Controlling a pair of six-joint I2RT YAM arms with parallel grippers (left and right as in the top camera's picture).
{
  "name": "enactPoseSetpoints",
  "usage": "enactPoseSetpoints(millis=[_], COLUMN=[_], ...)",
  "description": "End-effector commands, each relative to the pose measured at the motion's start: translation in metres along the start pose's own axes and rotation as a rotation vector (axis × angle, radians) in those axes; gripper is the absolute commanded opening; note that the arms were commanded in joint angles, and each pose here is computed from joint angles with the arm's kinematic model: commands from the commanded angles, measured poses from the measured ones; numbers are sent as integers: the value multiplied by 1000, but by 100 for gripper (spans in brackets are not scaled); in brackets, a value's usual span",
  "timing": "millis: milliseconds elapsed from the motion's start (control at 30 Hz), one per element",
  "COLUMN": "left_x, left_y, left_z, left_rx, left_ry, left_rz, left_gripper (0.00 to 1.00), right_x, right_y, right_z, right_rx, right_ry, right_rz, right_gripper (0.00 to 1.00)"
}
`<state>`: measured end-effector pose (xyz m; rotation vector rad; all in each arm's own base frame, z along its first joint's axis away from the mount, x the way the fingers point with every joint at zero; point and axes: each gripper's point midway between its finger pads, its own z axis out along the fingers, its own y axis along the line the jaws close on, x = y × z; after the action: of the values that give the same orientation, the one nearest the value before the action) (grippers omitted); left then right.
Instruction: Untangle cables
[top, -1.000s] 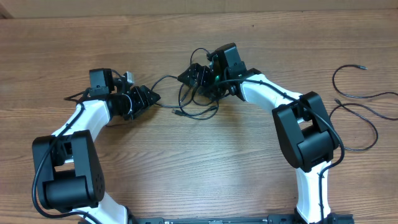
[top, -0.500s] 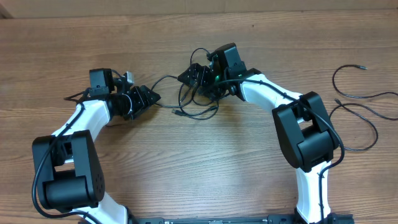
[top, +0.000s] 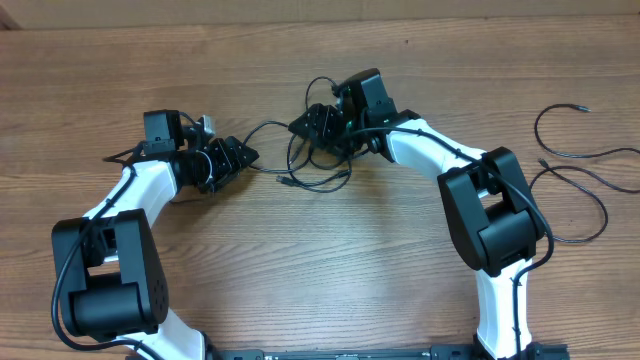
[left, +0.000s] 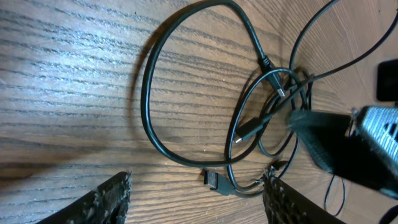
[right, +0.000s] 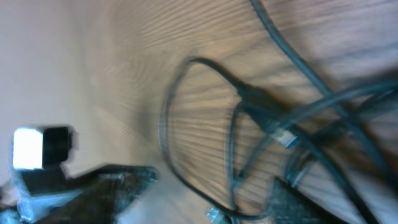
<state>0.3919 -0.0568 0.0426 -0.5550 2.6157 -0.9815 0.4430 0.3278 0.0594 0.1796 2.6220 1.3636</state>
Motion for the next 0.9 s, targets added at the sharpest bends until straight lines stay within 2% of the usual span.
enactPoseSetpoints(millis=[0,200,433,533,700,833,867], left_x=[3,3,3,3,3,3,3], left_y=[3,3,3,3,3,3,3], left_z=[5,5,5,5,5,5,5], left_rx=[-10,-10,-10,-10,-10,-10,-10], left_ry=[11,12,12,12,11,11,11], left_rz=[-15,-15,-15,-15,-14,-15,-15], left_gripper=[69,69,70,70,71,71,71], right_x=[2,-9,-19,-20,-36,-46,-47], right_y=[47,96,156,166,133,85,76], right_z=[-18,-45,-100,-120,-133,-137,-139], right_rx=[-138,-202,-243,-205,32,267,311], right_ry=[34,-16,-161,-220,-345,-390,-396], right_rz=[-83,-159,-285,-341,-388,-365,-350], right_gripper=[56,54,53,52,53,64,70])
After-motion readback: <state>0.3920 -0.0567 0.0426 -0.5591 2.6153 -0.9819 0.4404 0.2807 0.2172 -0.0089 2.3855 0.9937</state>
